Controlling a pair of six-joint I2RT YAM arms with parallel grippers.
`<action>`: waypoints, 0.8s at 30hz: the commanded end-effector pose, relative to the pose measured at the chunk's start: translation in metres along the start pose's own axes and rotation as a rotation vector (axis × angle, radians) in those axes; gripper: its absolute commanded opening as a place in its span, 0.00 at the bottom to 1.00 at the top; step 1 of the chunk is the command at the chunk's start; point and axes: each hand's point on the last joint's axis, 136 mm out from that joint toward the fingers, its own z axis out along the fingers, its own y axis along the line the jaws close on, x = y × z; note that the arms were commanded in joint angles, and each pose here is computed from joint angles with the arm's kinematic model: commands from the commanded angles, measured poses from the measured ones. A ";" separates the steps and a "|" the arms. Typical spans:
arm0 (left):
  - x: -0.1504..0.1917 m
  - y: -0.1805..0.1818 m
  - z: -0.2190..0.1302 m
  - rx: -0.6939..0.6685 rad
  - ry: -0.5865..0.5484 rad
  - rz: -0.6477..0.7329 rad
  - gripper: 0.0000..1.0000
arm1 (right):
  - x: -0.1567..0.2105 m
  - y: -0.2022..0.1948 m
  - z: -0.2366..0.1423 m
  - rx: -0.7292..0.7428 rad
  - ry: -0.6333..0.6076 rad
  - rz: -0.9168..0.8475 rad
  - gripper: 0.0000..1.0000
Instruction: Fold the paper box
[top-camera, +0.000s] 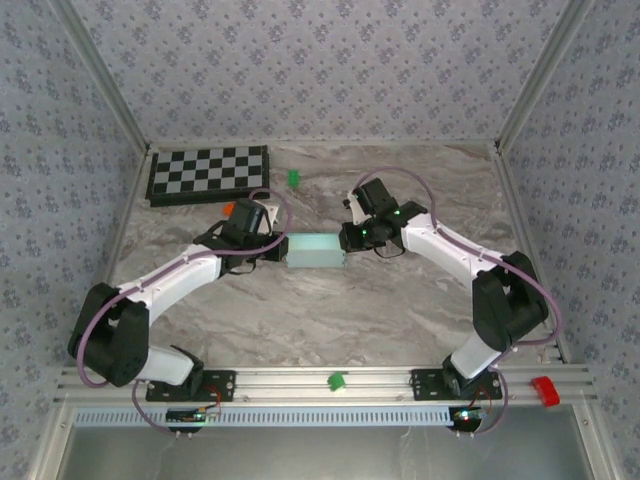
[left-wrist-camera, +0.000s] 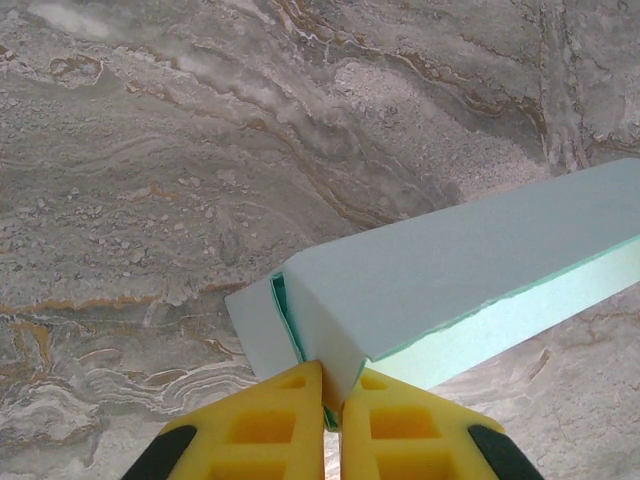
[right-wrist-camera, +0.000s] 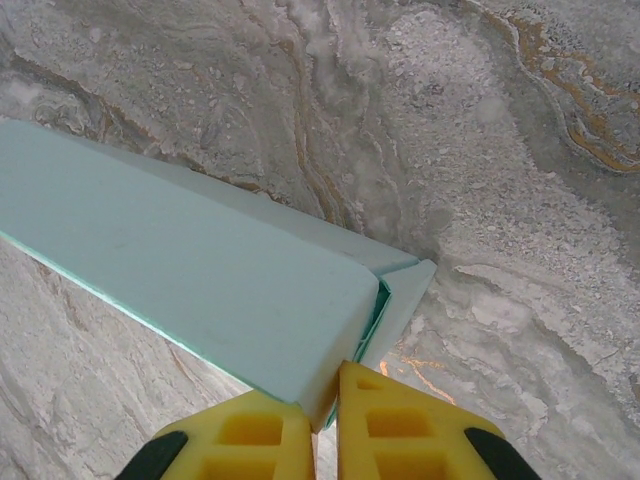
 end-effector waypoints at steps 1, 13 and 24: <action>0.036 0.013 0.005 -0.043 0.113 -0.027 0.10 | 0.027 -0.002 0.001 0.011 0.083 -0.009 0.15; 0.031 0.011 0.006 -0.037 0.104 -0.024 0.10 | 0.003 0.018 -0.028 -0.080 -0.041 -0.026 0.45; 0.031 0.010 0.006 -0.035 0.103 -0.023 0.10 | -0.040 0.016 -0.038 -0.175 -0.150 0.129 0.51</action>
